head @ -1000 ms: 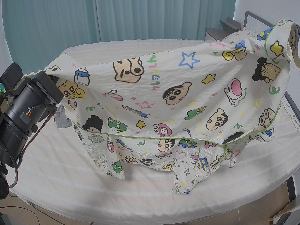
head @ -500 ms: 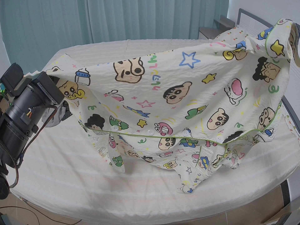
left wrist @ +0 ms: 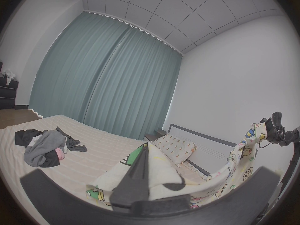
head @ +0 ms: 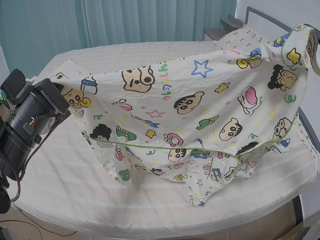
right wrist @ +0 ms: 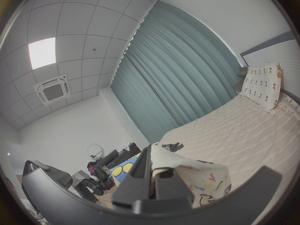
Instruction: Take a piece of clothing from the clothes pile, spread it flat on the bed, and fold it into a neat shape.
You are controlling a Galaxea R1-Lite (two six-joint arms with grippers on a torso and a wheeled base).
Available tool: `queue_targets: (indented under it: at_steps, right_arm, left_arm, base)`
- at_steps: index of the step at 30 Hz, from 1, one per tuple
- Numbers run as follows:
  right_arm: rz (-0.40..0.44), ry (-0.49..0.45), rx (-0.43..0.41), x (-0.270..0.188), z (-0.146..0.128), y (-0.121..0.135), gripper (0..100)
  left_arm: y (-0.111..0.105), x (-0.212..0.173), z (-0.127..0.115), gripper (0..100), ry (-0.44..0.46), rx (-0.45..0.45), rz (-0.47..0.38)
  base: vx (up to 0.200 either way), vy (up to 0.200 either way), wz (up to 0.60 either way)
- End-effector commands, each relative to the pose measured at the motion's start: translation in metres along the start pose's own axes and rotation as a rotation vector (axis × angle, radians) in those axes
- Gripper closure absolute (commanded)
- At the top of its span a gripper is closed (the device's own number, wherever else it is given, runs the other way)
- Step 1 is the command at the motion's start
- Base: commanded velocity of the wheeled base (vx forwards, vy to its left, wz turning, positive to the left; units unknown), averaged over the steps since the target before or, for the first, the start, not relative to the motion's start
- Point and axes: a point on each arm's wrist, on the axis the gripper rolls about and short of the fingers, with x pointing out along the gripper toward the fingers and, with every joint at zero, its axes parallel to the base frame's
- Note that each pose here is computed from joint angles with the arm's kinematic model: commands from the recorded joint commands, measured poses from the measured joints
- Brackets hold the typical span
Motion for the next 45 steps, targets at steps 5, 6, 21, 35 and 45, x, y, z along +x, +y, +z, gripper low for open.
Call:
queue_targets:
  at_steps: [5, 6, 21, 35, 45]
  right_arm:
    - [-0.005, 0.011, 0.007, 0.000, -0.003, -0.002, 100]
    - [-0.005, 0.011, 0.007, -0.002, -0.004, -0.001, 100]
    - [0.037, -0.023, -0.014, -0.021, 0.001, 0.012, 100]
    - [0.039, -0.038, -0.022, -0.024, 0.004, 0.015, 100]
    - [0.038, -0.039, -0.022, -0.031, 0.002, 0.017, 100]
  left_arm:
    - [0.000, 0.000, -0.001, 100, 0.004, 0.001, 0.001]
    - [0.000, 0.000, -0.001, 100, 0.003, 0.001, 0.001]
    - [-0.003, -0.006, 0.006, 100, -0.024, -0.013, 0.014]
    - [0.001, -0.023, 0.013, 100, -0.046, 0.073, 0.017]
    - [0.005, -0.038, 0.021, 100, -0.076, 0.088, 0.068]
  base:
    - [-0.080, 0.000, 0.00]
    - [-0.200, 0.000, 0.00]
    - [-0.200, 0.000, 0.00]
    - [-0.043, 0.000, 0.00]
    - [0.000, 0.000, 0.00]
